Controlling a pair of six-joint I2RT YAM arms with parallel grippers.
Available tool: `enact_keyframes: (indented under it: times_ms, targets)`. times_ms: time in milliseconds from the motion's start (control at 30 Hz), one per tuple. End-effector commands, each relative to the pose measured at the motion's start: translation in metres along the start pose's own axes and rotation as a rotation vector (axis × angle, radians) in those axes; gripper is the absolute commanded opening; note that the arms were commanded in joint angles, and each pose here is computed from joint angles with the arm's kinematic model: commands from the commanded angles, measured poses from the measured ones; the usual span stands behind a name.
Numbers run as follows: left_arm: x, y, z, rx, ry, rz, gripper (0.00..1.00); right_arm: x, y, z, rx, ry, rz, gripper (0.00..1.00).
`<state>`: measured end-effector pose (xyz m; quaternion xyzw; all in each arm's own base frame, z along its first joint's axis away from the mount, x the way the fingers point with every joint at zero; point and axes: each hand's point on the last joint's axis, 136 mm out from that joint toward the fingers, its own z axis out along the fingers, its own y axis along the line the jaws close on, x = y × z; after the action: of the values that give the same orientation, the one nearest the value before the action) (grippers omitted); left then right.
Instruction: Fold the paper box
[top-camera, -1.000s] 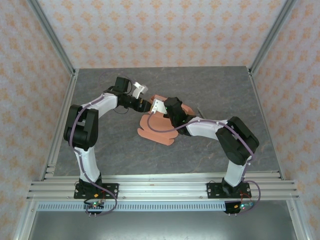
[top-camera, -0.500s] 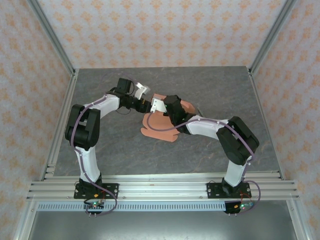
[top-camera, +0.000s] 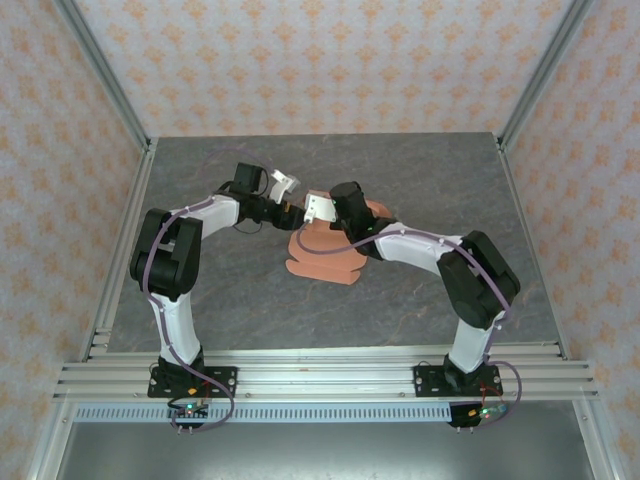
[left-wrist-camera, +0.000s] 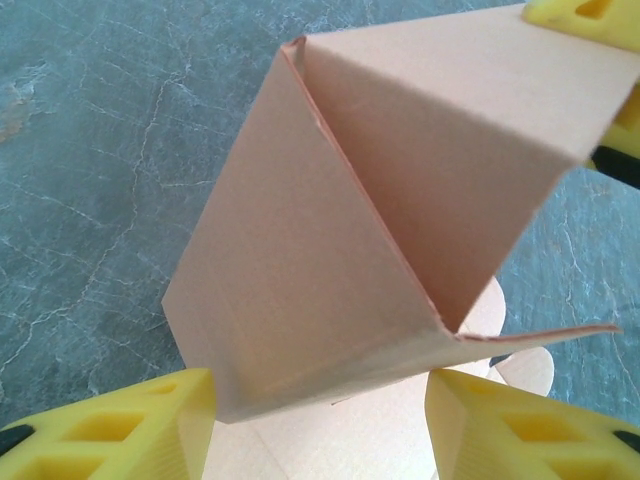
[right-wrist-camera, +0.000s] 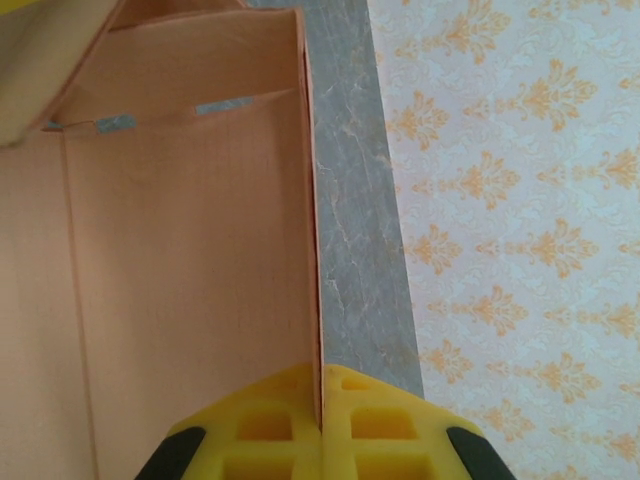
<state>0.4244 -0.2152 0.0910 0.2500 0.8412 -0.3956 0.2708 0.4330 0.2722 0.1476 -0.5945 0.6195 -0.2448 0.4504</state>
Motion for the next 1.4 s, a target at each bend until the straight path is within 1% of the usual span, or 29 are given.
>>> enact_keyframes:
  times_ms: [0,233,600,733,867,1033,1200,1233,1300,1367]
  targets:
    - [-0.011,-0.014,-0.003,0.036,-0.053,0.042,0.58,-0.007,0.001,0.003,-0.04,-0.036,-0.002,0.0]
    - [-0.008,-0.01,0.0,0.006,-0.068,0.059,0.58,-0.006,0.002,0.01,-0.038,-0.024,-0.039,0.0]
    - [-0.004,-0.004,0.013,-0.012,-0.044,0.065,0.56,-0.004,0.0,0.015,0.051,-0.036,-0.101,0.0]
    - [-0.006,-0.001,0.014,-0.037,-0.054,0.069,0.55,-0.004,-0.001,0.016,0.076,-0.042,-0.121,0.0]
    - [-0.007,0.001,0.013,-0.062,-0.076,0.069,0.54,-0.003,0.003,0.017,0.07,-0.037,-0.136,0.0]
    - [-0.01,0.003,0.01,-0.093,-0.113,0.075,0.55,-0.003,0.004,0.015,0.069,-0.05,-0.14,0.0]
    - [-0.007,0.003,0.01,-0.1,-0.121,0.075,0.57,0.003,0.01,0.016,0.082,-0.037,-0.158,0.0]
    - [-0.005,0.004,0.01,-0.102,-0.124,0.071,0.57,0.004,0.012,0.017,0.081,-0.035,-0.159,0.0]
    - [-0.013,-0.003,0.004,-0.099,-0.15,0.091,0.59,0.005,0.013,0.016,0.081,-0.032,-0.157,0.0]
    - [-0.013,-0.004,0.005,-0.097,-0.148,0.093,0.61,0.005,0.012,0.015,0.082,-0.032,-0.153,0.0]
